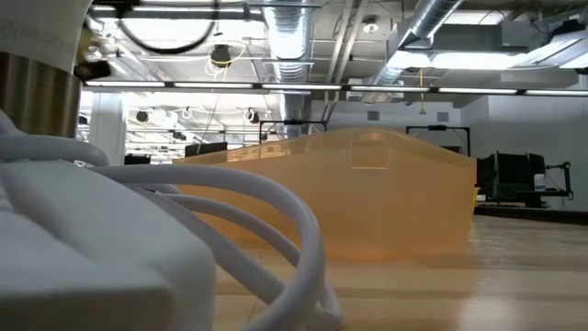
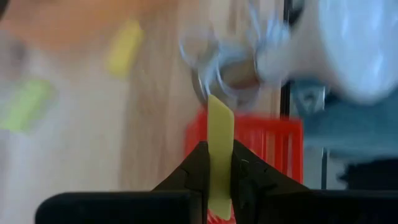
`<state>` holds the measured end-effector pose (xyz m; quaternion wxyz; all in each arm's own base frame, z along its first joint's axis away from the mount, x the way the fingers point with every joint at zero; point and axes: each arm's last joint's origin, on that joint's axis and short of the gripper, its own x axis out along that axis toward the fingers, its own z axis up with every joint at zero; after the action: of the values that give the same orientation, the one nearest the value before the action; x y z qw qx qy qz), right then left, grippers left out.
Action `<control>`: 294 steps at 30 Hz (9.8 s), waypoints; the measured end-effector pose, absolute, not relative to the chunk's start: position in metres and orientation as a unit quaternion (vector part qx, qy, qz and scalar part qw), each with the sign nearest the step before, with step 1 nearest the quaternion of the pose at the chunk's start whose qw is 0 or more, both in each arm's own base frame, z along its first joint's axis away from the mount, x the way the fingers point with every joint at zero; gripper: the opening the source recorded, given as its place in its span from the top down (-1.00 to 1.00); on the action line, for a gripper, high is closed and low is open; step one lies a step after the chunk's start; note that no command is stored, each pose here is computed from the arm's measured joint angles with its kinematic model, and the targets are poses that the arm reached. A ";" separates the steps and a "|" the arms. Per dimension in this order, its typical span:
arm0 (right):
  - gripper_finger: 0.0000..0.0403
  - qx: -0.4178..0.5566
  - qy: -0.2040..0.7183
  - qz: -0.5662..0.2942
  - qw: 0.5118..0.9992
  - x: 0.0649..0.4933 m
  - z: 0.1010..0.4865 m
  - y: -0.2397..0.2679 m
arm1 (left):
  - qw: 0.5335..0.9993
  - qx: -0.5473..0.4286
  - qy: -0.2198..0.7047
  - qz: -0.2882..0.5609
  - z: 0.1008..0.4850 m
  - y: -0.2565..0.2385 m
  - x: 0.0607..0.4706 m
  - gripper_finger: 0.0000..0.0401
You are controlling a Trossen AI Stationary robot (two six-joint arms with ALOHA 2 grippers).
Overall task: Pick & Place School Supplies
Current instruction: Put the yellow eraser into the red bin
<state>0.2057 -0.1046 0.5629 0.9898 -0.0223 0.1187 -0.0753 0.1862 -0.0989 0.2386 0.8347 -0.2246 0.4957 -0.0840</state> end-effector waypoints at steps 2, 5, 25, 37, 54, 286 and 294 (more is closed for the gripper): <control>0.19 -0.014 0.118 -0.076 0.990 0.206 0.563 -0.105 | 0.821 -0.215 0.520 -0.095 0.230 -0.113 0.182 0.87; 0.19 -0.010 0.117 -0.077 0.990 0.206 0.563 -0.104 | 0.803 -0.200 0.553 -0.098 0.216 -0.131 0.179 0.87; 0.19 0.015 0.092 -0.081 0.992 0.207 0.568 -0.105 | 0.800 -0.204 0.553 -0.109 0.181 -0.177 0.192 0.69; 0.19 -0.009 0.090 -0.083 0.992 0.206 0.568 -0.106 | 0.773 -0.251 0.573 -0.105 0.183 -0.175 0.191 0.01; 0.19 -0.052 0.060 -0.149 0.986 0.191 0.576 -0.133 | 0.804 -0.270 0.529 -0.024 0.232 -0.092 0.180 0.21; 0.99 0.202 0.248 -0.088 0.943 0.211 0.435 -0.320 | 0.852 -0.344 0.371 0.134 0.151 0.135 0.235 1.00; 1.00 0.313 0.323 -0.003 0.893 0.264 0.365 -0.332 | 0.863 -0.345 0.341 0.142 0.163 0.145 0.228 1.00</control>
<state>0.2643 -0.3315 0.3650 0.8931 0.3129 0.3231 -0.0030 0.2278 0.1448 0.1626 0.8630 -0.3448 0.3408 0.1421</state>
